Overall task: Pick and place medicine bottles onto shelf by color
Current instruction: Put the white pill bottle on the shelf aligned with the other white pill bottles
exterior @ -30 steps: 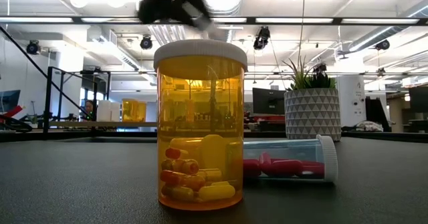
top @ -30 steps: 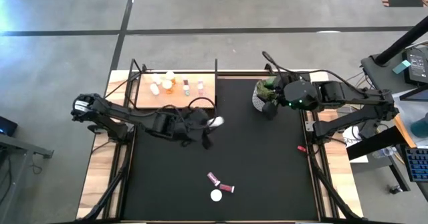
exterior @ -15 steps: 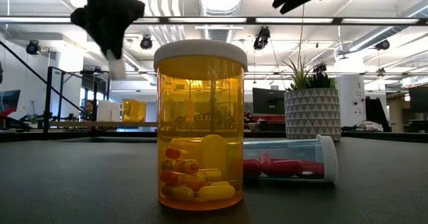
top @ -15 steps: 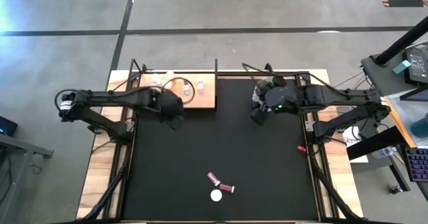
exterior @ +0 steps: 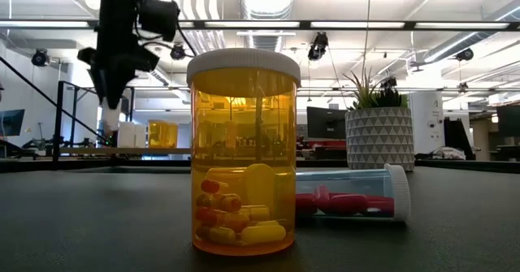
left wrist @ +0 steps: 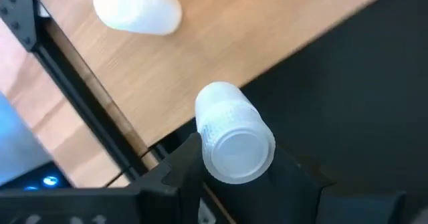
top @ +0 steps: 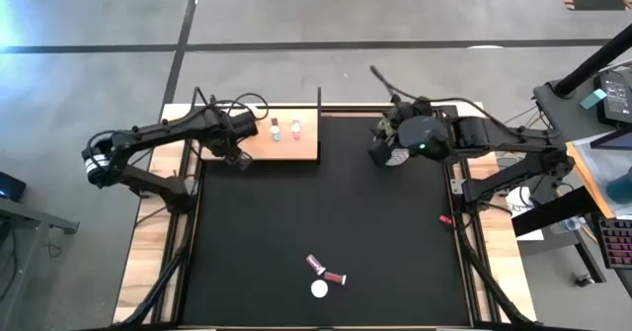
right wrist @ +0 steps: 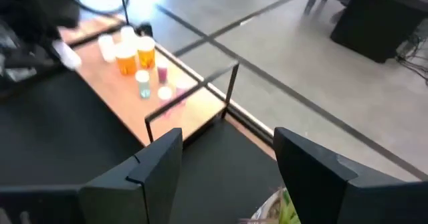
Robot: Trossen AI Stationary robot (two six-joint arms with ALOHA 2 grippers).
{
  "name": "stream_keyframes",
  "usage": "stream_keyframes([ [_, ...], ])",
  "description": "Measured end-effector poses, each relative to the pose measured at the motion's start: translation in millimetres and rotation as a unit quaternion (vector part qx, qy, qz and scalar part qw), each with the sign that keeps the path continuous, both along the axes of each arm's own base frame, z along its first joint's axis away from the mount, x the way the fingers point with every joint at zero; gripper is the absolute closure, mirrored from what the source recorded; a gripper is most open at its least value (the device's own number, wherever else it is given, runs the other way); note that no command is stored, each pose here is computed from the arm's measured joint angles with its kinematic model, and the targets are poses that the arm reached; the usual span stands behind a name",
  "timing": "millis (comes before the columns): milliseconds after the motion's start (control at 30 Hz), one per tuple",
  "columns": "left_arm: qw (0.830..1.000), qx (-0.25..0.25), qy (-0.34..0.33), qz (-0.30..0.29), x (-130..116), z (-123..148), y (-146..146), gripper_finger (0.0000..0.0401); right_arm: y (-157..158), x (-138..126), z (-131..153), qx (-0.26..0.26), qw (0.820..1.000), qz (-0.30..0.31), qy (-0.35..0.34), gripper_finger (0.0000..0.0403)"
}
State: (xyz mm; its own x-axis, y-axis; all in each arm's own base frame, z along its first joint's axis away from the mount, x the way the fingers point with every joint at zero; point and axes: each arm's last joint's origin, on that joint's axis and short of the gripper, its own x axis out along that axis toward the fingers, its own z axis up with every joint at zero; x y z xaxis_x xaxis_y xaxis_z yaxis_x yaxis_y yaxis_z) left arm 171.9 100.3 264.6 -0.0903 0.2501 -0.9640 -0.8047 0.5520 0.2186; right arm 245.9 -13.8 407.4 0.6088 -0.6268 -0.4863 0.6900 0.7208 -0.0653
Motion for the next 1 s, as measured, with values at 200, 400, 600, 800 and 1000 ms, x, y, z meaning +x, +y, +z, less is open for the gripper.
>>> stream_keyframes([
  [200,0.999,0.004,-0.038,0.034,-1,-15,13,0.0275,0,-12,21,-0.019,1.000,0.012,-0.019,0.0177],
  [400,0.991,0.015,-0.069,0.112,0,-27,22,0.0275,-1,-27,36,-0.039,0.999,0.015,-0.035,0.0177],
  [600,0.979,0.017,-0.077,0.189,-4,-33,25,0.0275,-1,-43,45,-0.058,0.997,0.028,-0.038,0.0177],
  [800,0.969,0.013,-0.093,0.228,-5,-32,28,0.0275,-1,-51,49,-0.078,0.996,0.041,-0.029,0.0177],
  [1000,0.963,0.008,-0.098,0.251,-8,-33,32,0.0275,-1,-47,47,-0.078,0.996,0.042,-0.024,0.0177],
])
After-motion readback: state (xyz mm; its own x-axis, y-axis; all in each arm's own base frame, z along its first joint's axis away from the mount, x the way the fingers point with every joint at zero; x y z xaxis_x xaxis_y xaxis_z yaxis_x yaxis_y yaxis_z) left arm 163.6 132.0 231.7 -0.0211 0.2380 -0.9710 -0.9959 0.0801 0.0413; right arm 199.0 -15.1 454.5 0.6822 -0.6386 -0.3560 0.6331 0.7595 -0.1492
